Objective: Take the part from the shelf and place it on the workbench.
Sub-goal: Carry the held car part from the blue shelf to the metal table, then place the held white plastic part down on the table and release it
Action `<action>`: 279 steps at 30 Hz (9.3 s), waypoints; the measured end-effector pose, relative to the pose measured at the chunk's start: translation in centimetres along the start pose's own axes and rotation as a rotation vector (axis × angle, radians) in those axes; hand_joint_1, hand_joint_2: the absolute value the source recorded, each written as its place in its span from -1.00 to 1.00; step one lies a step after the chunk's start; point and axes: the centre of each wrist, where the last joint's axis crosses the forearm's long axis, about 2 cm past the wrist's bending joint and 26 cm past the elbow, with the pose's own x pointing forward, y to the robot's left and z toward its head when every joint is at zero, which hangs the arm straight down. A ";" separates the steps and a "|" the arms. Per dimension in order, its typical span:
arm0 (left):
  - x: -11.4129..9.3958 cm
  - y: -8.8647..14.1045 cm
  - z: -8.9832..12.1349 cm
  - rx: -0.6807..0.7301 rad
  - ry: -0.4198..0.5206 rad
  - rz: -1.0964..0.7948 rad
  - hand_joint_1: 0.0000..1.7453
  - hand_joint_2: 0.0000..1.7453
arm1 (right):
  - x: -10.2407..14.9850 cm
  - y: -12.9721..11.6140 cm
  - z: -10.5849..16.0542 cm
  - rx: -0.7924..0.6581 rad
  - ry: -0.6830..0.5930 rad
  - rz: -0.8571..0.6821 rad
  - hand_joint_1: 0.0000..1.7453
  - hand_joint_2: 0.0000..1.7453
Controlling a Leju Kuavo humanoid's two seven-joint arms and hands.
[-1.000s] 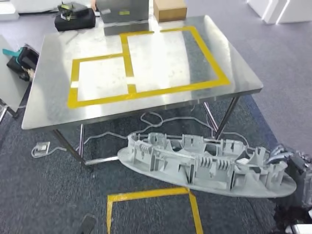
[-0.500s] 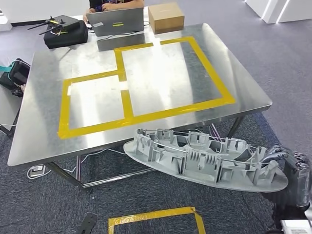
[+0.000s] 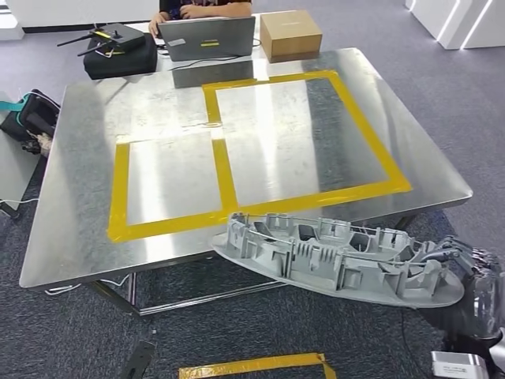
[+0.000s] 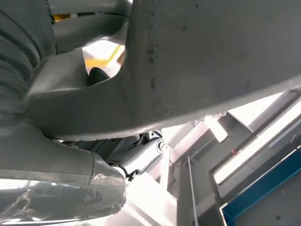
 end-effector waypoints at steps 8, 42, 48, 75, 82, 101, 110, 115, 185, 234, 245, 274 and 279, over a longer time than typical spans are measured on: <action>-0.3 0.1 0.0 -0.013 0.004 -0.004 -1.00 1.00 | -0.5 -1.9 0.8 0.034 0.023 0.310 1.00 1.00; 0.2 0.0 -0.1 -0.040 -0.008 -0.048 -1.00 1.00 | -6.8 -11.3 1.5 0.184 0.182 0.885 1.00 1.00; 0.3 0.1 -0.1 -0.041 -0.009 -0.053 -1.00 1.00 | -7.7 -12.7 1.5 0.188 0.217 0.944 1.00 1.00; 1.0 0.0 -0.3 -0.041 -0.044 -0.068 -1.00 1.00 | -2.2 -9.7 -0.7 -0.067 -0.267 0.887 1.00 1.00; 0.9 -0.1 -0.2 -0.044 -0.039 -0.076 -1.00 1.00 | -1.3 -9.9 -2.4 -0.153 -0.253 0.899 1.00 1.00; 0.3 -0.1 -0.1 -0.056 -0.039 -0.087 -1.00 1.00 | -6.0 -14.0 -2.2 0.369 0.048 0.956 1.00 1.00; 0.3 0.2 -0.2 -0.050 -0.042 -0.095 -1.00 1.00 | -6.2 -13.8 -1.5 0.378 0.034 0.968 1.00 1.00; 0.5 0.1 -0.2 -0.051 -0.047 -0.098 -1.00 1.00 | -5.9 -13.4 -1.2 0.306 -0.052 0.980 1.00 1.00; 5.1 -1.1 -0.7 -0.120 -0.225 -0.367 -1.00 1.00 | -17.9 5.7 -1.1 0.832 0.121 0.700 1.00 1.00; 4.3 -1.6 -0.4 -0.120 -0.210 -0.382 -1.00 1.00 | -6.0 6.6 -8.0 0.041 -0.318 0.711 1.00 1.00; 4.2 -1.5 -0.4 -0.118 -0.204 -0.370 -1.00 1.00 | -7.2 6.6 -7.8 0.033 -0.082 0.752 1.00 1.00; 3.4 -1.4 -0.3 -0.170 -0.297 -0.381 -1.00 1.00 | -16.1 5.7 -1.7 0.550 0.146 0.882 1.00 1.00; 3.6 -1.3 -0.4 -0.149 -0.349 -0.386 -1.00 1.00 | -18.1 3.5 -2.6 0.687 0.090 0.965 1.00 1.00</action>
